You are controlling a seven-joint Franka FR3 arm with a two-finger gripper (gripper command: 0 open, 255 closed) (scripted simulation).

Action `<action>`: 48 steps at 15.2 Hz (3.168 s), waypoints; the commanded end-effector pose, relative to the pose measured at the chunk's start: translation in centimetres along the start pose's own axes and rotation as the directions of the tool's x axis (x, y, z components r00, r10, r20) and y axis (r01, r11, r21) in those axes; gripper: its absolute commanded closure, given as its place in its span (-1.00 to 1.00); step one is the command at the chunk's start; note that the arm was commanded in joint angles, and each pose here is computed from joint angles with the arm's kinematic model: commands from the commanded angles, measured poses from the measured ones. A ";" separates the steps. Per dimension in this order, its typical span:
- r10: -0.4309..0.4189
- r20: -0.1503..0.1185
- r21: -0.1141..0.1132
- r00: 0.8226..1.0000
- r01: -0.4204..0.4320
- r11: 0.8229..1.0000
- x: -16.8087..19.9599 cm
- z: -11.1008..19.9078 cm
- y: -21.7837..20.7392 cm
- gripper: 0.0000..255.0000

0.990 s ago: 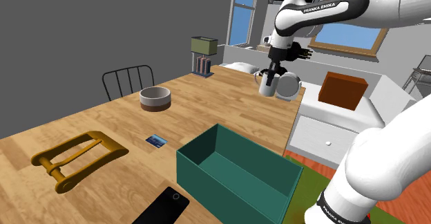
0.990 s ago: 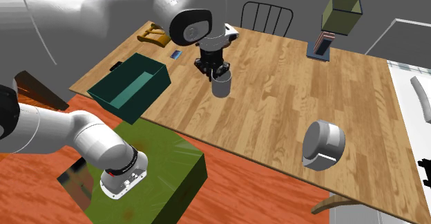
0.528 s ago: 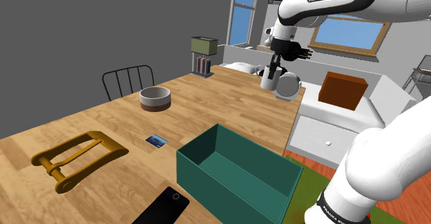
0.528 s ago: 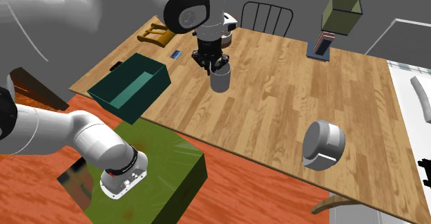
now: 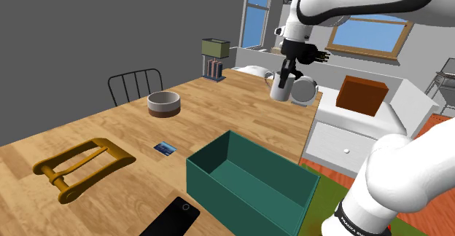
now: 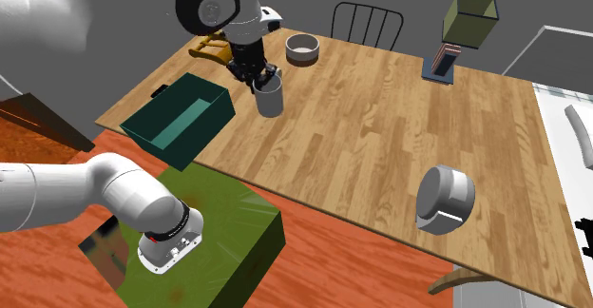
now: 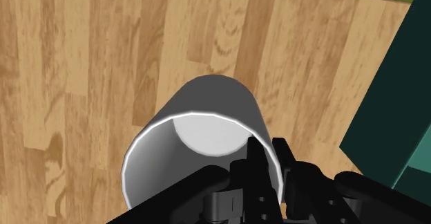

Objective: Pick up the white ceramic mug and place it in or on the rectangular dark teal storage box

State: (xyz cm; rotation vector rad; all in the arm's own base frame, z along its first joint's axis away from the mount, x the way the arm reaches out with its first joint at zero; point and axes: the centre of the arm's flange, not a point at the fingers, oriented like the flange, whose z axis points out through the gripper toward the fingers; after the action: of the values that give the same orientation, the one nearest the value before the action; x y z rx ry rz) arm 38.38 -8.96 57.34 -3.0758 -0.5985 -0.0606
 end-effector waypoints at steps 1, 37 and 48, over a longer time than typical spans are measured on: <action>0.001 0.000 0.000 1.000 -0.001 1.000 0.4 -0.1 -2.5 1.00; 0.001 0.000 0.000 1.000 -0.001 1.000 3.2 3.5 -35.9 1.00; 0.001 0.000 0.000 1.000 -0.001 1.000 3.0 7.8 -35.9 1.00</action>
State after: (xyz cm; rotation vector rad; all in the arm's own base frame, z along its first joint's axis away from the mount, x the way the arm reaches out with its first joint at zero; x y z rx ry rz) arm 27.94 25.57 49.75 -3.0764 -0.5965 -0.0601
